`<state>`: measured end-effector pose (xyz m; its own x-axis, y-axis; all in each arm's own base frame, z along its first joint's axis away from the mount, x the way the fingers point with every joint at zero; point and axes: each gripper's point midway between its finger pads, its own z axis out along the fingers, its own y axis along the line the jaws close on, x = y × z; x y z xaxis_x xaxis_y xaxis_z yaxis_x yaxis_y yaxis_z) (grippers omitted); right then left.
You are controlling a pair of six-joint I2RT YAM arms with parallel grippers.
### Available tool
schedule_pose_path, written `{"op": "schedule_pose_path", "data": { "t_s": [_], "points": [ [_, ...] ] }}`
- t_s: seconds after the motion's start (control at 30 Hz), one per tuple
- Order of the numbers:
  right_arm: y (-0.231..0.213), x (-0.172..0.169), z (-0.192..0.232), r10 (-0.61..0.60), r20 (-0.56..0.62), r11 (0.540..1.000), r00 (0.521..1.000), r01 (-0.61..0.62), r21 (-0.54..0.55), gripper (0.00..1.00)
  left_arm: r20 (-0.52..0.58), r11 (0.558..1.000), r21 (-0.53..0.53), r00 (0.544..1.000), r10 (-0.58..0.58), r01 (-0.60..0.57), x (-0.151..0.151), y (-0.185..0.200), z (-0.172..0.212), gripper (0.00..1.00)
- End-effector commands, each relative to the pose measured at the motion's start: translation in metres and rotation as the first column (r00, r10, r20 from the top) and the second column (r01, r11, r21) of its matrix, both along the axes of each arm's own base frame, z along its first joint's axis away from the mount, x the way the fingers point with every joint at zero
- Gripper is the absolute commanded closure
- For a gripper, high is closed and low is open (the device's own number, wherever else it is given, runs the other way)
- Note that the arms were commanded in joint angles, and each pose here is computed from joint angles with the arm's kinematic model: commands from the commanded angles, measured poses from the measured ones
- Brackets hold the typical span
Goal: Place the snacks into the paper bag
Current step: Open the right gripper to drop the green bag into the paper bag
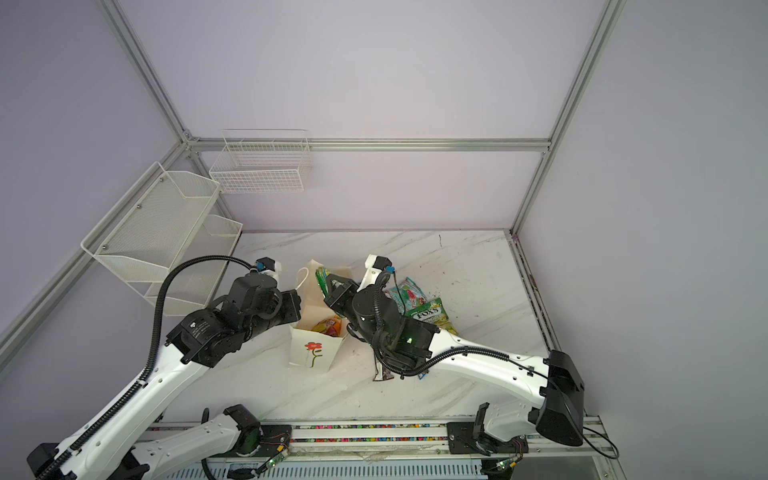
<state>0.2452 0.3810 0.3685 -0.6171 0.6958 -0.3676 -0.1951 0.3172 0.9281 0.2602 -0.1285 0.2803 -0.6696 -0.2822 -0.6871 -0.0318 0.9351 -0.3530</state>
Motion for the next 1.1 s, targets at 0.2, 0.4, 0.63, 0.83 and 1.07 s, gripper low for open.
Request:
{"op": "schedule_pose_path", "data": {
  "t_s": [0.2,0.4,0.63,0.83,1.07],
  "points": [
    [0.007,0.0,0.02,0.002,0.02,0.998,1.0,-0.003,0.061,1.0,0.031,0.999,-0.035,0.999,0.023,-0.022,0.003,-0.002,0.001,1.0],
    [0.011,-0.001,0.022,0.016,0.029,0.998,0.999,-0.018,0.063,0.82,0.033,0.999,-0.034,0.999,0.022,-0.02,0.004,-0.002,0.001,1.0],
    [0.011,-0.001,0.027,0.019,0.041,0.998,0.999,-0.021,0.058,0.65,0.037,0.999,-0.032,0.999,0.021,-0.02,0.004,-0.002,0.002,1.0],
    [0.011,-0.004,0.034,0.033,0.061,0.998,0.998,-0.037,0.06,0.59,0.037,0.999,-0.03,0.999,0.021,-0.02,0.005,-0.002,0.003,1.0],
    [0.009,-0.008,0.042,0.054,0.111,0.998,0.992,-0.057,0.022,0.57,0.038,0.999,-0.025,0.999,0.023,-0.022,0.004,-0.001,0.001,1.0]
  ]
}}
